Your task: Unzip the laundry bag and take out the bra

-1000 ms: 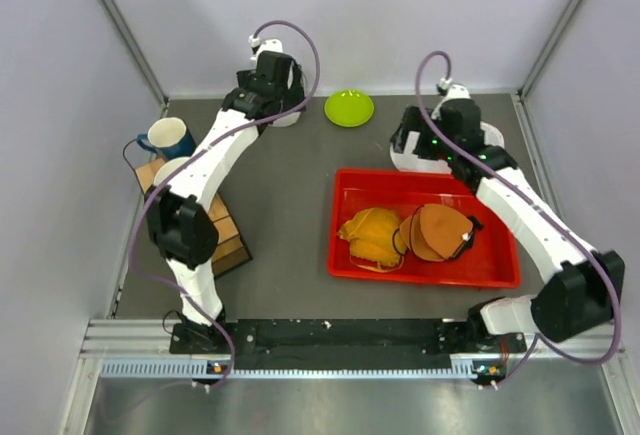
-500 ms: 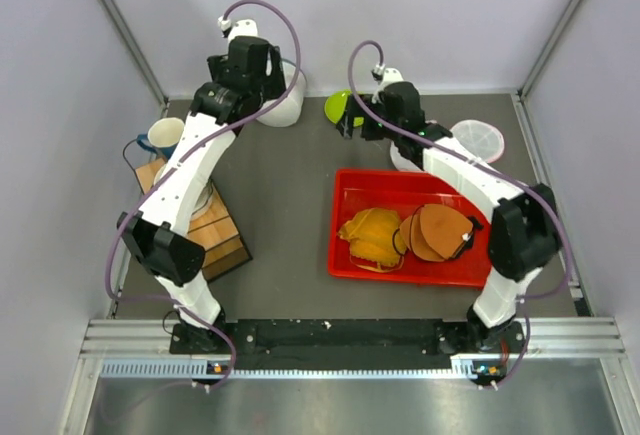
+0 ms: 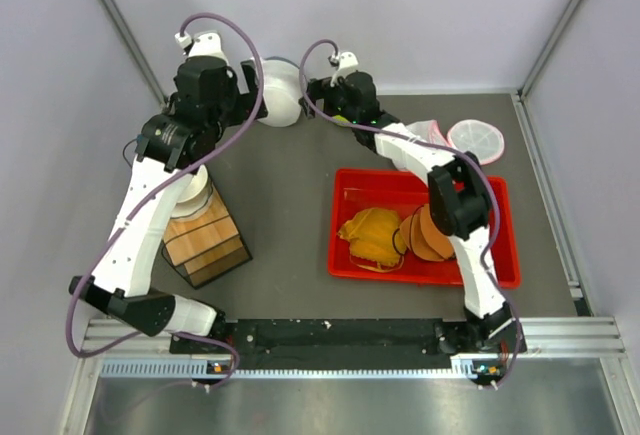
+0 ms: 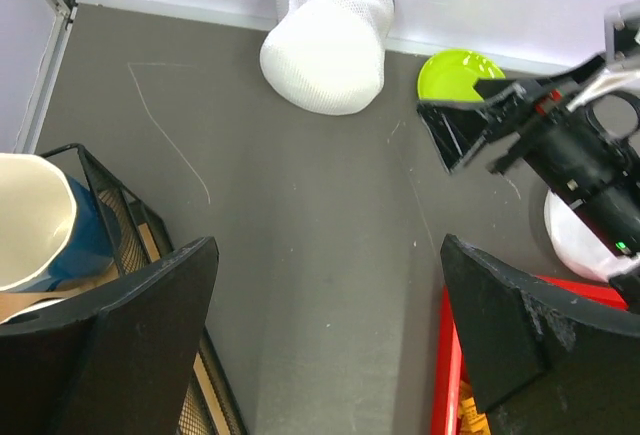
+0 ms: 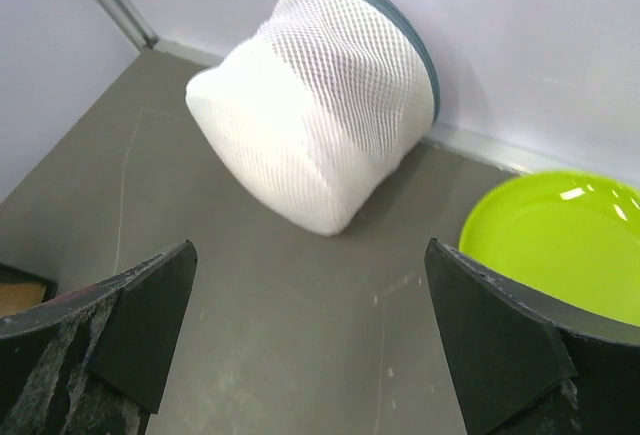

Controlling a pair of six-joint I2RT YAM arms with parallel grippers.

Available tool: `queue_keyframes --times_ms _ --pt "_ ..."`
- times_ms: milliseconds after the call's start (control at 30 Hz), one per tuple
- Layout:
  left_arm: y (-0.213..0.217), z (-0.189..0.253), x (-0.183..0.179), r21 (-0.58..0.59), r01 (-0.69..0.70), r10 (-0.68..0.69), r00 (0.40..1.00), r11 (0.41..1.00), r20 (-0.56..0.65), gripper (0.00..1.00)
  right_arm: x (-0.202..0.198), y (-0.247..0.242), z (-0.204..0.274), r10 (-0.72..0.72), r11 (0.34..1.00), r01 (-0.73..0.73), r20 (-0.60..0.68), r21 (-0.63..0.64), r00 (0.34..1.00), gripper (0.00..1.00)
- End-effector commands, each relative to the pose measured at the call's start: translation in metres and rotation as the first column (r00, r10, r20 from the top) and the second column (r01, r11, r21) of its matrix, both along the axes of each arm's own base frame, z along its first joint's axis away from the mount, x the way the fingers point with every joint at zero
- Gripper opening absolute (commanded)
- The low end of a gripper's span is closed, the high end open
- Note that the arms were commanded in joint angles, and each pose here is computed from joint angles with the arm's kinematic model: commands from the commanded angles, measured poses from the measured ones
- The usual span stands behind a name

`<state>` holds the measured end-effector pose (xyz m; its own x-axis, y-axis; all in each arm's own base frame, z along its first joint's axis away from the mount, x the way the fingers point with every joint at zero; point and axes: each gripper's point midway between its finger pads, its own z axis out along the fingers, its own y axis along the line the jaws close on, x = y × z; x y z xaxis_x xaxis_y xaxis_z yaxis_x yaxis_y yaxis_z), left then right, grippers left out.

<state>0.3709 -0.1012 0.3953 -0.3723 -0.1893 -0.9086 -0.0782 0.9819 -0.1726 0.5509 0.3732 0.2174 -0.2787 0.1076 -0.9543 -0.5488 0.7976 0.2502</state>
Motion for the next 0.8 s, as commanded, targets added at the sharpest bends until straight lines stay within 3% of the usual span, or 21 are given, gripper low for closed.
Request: queue_keyframes --times_ms 0,200,433,767 --pt "0.001 -0.011 -0.003 0.004 0.004 -0.004 1.0 1.0 -0.027 0.99 0.024 0.032 0.024 0.013 0.998 -0.022 0.149 0.059 0.989 0.99" --pt "-0.006 -0.022 0.0 0.013 0.037 -0.036 0.998 0.999 -0.057 0.99 0.052 0.052 0.013 -0.008 0.99 -0.026 0.238 0.141 0.971 0.99" --pt "-0.009 -0.036 0.009 0.027 0.041 -0.038 0.995 0.999 -0.089 0.99 0.073 0.062 -0.011 -0.061 0.98 0.01 0.254 0.196 0.965 0.98" --pt "-0.01 -0.046 0.014 0.037 0.04 -0.036 0.994 0.999 -0.102 0.99 0.065 0.096 -0.019 0.006 0.954 -0.089 0.275 0.287 0.961 0.76"
